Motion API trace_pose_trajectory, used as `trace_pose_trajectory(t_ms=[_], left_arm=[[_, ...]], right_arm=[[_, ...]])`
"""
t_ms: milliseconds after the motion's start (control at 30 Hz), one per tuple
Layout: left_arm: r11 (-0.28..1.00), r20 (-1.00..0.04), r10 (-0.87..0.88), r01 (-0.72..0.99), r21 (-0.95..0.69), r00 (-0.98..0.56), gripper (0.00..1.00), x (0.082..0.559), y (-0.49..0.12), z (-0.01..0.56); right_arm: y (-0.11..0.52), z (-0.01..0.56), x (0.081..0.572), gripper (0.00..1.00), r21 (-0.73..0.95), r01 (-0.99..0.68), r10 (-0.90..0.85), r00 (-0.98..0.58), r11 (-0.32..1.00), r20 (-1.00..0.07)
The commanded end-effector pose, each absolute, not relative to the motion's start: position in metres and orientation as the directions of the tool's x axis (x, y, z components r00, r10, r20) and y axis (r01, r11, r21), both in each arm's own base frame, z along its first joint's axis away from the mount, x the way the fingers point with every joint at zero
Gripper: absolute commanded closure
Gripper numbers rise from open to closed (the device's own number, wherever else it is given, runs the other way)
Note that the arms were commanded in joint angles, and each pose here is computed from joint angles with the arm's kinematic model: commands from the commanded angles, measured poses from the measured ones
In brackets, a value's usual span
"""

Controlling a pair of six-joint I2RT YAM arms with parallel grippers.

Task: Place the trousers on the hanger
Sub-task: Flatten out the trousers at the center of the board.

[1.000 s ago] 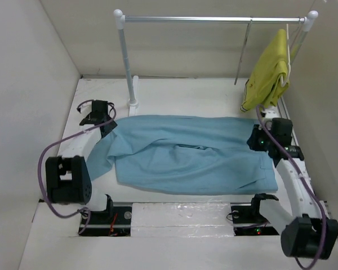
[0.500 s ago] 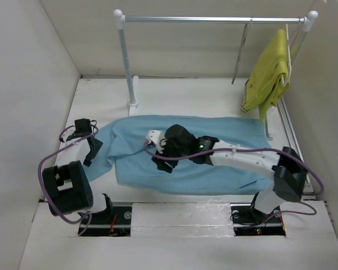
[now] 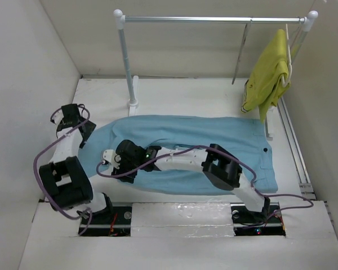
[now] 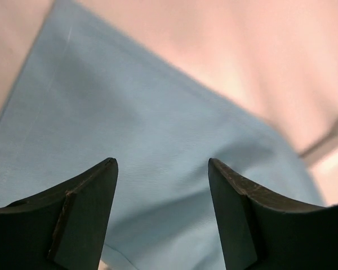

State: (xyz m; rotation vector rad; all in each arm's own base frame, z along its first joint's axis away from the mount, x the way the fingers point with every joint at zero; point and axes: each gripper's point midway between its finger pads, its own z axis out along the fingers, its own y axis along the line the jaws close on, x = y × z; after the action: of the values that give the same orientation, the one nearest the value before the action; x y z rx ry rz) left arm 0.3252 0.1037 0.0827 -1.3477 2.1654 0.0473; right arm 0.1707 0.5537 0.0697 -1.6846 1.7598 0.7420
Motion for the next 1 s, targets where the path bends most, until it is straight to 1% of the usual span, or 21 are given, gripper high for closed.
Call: trace_pose_trajectory(t_ms=[0, 133, 200, 233, 267, 300, 367, 433, 467, 500, 533, 567, 600, 633, 667, 700, 733, 767, 833, 933, 967], left_arm=[[0.528, -0.604, -0.762, -0.766, -0.367, -0.236, 0.38, 0.342, 0.112, 0.151], [0.539, -0.617, -0.757, -0.741, -0.401, -0.216, 0.39, 0.335, 0.104, 0.167], [0.551, -0.617, -0.757, -0.715, -0.430, -0.213, 0.40, 0.333, 0.095, 0.171], [0.558, -0.600, -0.765, -0.706, -0.437, -0.235, 0.40, 0.329, 0.088, 0.163], [0.573, -0.594, -0.763, -0.691, -0.441, -0.253, 0.40, 0.328, 0.082, 0.161], [0.578, -0.598, -0.760, -0.684, -0.445, -0.254, 0.40, 0.327, 0.080, 0.161], [0.625, -0.583, -0.745, -0.646, -0.439, -0.325, 0.40, 0.323, 0.064, 0.149], [0.654, -0.582, -0.725, -0.633, -0.414, -0.369, 0.40, 0.315, 0.058, 0.136], [0.656, -0.582, -0.722, -0.636, -0.406, -0.374, 0.40, 0.313, 0.058, 0.132], [0.655, -0.578, -0.722, -0.644, -0.395, -0.380, 0.40, 0.309, 0.058, 0.125], [0.653, -0.564, -0.725, -0.653, -0.384, -0.394, 0.39, 0.304, 0.057, 0.114], [0.649, -0.547, -0.732, -0.659, -0.380, -0.406, 0.39, 0.302, 0.055, 0.107], [0.644, -0.523, -0.740, -0.669, -0.370, -0.423, 0.39, 0.300, 0.053, 0.097], [0.637, -0.505, -0.747, -0.682, -0.359, -0.432, 0.39, 0.295, 0.052, 0.086], [0.631, -0.478, -0.760, -0.675, -0.383, -0.439, 0.38, 0.297, 0.045, 0.080], [0.621, -0.453, -0.769, -0.693, -0.366, -0.451, 0.38, 0.293, 0.044, 0.067], [0.609, -0.437, -0.779, -0.710, -0.354, -0.450, 0.38, 0.289, 0.044, 0.057], [0.596, -0.420, -0.788, -0.728, -0.339, -0.450, 0.38, 0.287, 0.045, 0.047], [0.582, -0.398, -0.800, -0.745, -0.327, -0.450, 0.38, 0.283, 0.044, 0.036], [0.570, -0.368, -0.810, -0.763, -0.305, -0.458, 0.37, 0.274, 0.041, 0.024], [0.570, -0.371, -0.809, -0.761, -0.309, -0.455, 0.37, 0.273, 0.041, 0.023]], right_arm=[[0.571, 0.065, 0.174, 0.36, -0.016, -0.998, -0.661, -0.029, 0.061, -0.750], [0.568, 0.038, 0.181, 0.38, -0.010, -0.991, -0.683, -0.083, 0.131, -0.726], [0.558, 0.026, 0.192, 0.80, -0.048, -0.979, -0.705, -0.108, 0.197, -0.701], [0.553, 0.030, 0.195, 0.97, -0.066, -0.974, -0.714, -0.112, 0.217, -0.691], [0.547, 0.037, 0.206, 1.00, -0.071, -0.965, -0.708, -0.133, 0.251, -0.694], [0.540, 0.040, 0.208, 1.00, -0.063, -0.964, -0.707, -0.143, 0.257, -0.693], [0.534, 0.108, 0.224, 1.00, -0.065, -0.952, -0.598, -0.134, 0.299, -0.790], [0.508, 0.134, 0.226, 1.00, -0.032, -0.952, -0.552, -0.148, 0.303, -0.821], [0.494, 0.191, 0.228, 1.00, -0.033, -0.951, -0.457, -0.117, 0.308, -0.882], [0.474, 0.208, 0.239, 1.00, -0.014, -0.947, -0.422, -0.130, 0.322, -0.897], [0.448, 0.196, 0.237, 1.00, 0.008, -0.940, -0.438, -0.166, 0.341, -0.884], [0.422, 0.236, 0.236, 1.00, 0.005, -0.931, -0.365, -0.148, 0.364, -0.919], [0.393, 0.240, 0.251, 1.00, 0.029, -0.910, -0.335, -0.182, 0.414, -0.925], [0.363, 0.206, 0.247, 1.00, 0.098, -0.888, -0.341, -0.272, 0.449, -0.900], [0.342, 0.202, 0.247, 1.00, 0.138, -0.872, -0.310, -0.310, 0.470, -0.899], [0.317, 0.219, 0.239, 1.00, 0.183, -0.863, -0.233, -0.322, 0.471, -0.918], [0.283, 0.210, 0.257, 1.00, 0.223, -0.798, -0.174, -0.376, 0.559, -0.910], [0.253, 0.164, 0.247, 1.00, 0.272, -0.743, -0.191, -0.472, 0.612, -0.860], [0.199, 0.138, 0.249, 1.00, 0.317, -0.612, -0.132, -0.574, 0.724, -0.808], [0.167, 0.090, 0.235, 1.00, 0.326, -0.523, -0.159, -0.684, 0.788, -0.712], [0.164, 0.085, 0.236, 0.96, 0.312, -0.522, -0.180, -0.691, 0.794, -0.700]])
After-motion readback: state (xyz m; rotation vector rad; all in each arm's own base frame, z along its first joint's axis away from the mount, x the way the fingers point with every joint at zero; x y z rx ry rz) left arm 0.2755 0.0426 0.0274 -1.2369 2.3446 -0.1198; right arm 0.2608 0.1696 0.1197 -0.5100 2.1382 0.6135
